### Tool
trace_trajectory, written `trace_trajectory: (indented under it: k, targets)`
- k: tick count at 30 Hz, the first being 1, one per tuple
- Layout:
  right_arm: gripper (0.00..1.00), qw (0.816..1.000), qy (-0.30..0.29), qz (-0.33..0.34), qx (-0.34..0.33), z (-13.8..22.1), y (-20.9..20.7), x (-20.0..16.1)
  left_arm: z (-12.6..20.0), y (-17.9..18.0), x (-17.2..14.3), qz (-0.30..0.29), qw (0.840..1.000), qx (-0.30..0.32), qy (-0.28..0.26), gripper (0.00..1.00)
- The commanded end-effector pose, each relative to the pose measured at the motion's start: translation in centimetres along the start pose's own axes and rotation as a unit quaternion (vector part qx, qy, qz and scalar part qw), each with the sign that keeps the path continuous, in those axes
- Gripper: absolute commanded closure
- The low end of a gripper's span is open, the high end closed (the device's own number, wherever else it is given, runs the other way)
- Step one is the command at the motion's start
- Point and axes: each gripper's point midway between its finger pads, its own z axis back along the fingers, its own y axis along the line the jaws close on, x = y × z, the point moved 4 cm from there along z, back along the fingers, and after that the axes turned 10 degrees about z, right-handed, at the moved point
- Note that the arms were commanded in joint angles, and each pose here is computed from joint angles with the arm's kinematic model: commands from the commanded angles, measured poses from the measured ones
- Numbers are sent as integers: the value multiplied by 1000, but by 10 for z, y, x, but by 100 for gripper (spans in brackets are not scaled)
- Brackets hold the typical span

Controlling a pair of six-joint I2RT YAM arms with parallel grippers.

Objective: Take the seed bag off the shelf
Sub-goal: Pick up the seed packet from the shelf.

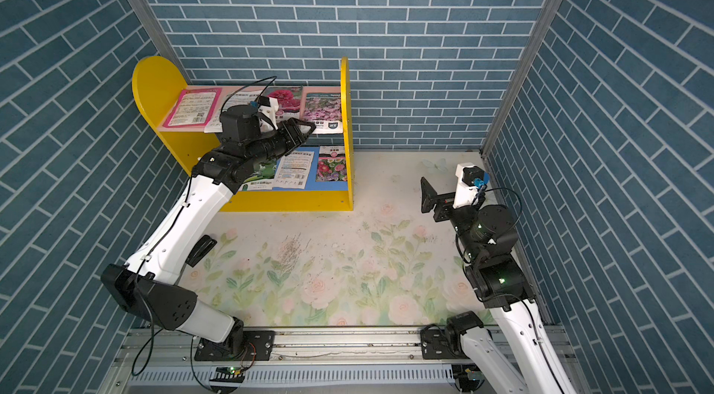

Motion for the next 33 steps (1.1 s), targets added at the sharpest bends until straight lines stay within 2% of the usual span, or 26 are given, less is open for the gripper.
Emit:
trace_trajectory:
  k: [1,4,12,17,23,27,30,33]
  targets:
    - [0,1000,-1,-15,3,0,1,0,7,-23,13,-14,999,-43,-18,47]
    - [0,1000,0,-15,3,0,2,-2,7,-24,12,-13,999,-46,-14,61]
    - [0,1000,2,-19,6,1,3,-5,14,-32,11,-18,998,-67,-14,83]
    - [0,999,2,-26,26,0,8,-4,30,-41,11,-35,995,-90,-29,97]
    - [0,997,-7,-44,65,-1,18,0,51,-59,11,-93,988,-118,-40,100]
    - [1,991,-18,-59,118,-2,31,7,71,-75,3,-151,974,-166,-36,100]
    - [2,979,-25,-70,189,-5,48,20,87,-84,-10,-189,960,-207,-24,100]
    - [3,956,-46,-89,277,-1,67,40,102,-87,-25,-210,946,-248,-5,100]
